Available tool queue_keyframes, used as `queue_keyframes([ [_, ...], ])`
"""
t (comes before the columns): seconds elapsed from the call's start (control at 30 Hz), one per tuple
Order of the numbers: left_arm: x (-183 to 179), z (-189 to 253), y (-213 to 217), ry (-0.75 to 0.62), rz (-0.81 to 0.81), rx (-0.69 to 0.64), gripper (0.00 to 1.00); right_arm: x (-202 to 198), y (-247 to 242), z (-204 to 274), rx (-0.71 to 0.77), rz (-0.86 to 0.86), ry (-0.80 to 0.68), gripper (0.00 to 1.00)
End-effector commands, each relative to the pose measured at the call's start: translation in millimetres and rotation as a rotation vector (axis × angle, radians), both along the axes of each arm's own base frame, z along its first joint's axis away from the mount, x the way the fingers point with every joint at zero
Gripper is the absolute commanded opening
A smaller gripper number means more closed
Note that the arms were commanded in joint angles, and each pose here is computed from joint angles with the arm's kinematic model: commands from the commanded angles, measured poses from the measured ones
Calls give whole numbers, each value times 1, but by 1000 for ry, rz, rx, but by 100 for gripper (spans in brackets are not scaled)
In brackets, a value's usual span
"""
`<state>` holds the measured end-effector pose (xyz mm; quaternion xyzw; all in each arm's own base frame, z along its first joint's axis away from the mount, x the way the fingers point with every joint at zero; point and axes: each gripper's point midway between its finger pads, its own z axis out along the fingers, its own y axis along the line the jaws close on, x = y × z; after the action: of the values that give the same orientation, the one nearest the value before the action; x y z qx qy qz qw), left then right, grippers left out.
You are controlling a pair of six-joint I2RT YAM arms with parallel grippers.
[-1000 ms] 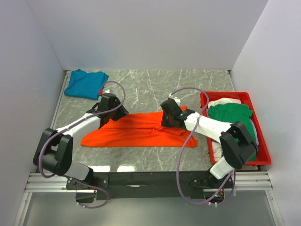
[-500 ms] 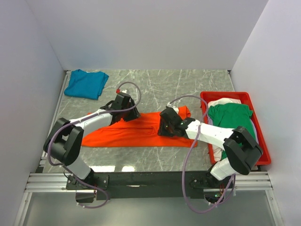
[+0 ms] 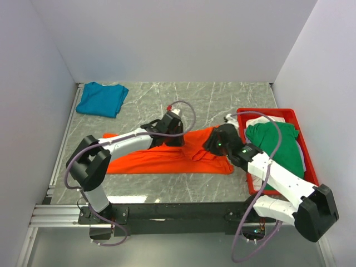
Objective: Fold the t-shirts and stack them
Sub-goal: Fold the tshirt
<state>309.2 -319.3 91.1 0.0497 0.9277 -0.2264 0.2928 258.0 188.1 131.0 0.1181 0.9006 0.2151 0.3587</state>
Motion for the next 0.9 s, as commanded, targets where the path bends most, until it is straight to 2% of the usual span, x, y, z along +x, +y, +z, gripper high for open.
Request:
queue_keyframes([
  [0.0, -3, 8, -12, -68, -46, 87, 38, 6, -47, -21, -79, -92, 37, 44],
  [0.23, -24, -3, -32, -84, -99, 167, 41, 22, -72, -37, -118, -115, 75, 44],
  [0.43, -39, -8, -45, -98, -155, 207, 45, 33, -72, -49, -110, -111, 94, 45],
  [0.73, -44, -5, -60, -119, -190, 216, 48, 38, -72, -63, -106, -111, 122, 45],
  [0.87, -47, -10, -64, -113, -204, 233, 47, 40, -72, -65, -104, -113, 125, 44],
])
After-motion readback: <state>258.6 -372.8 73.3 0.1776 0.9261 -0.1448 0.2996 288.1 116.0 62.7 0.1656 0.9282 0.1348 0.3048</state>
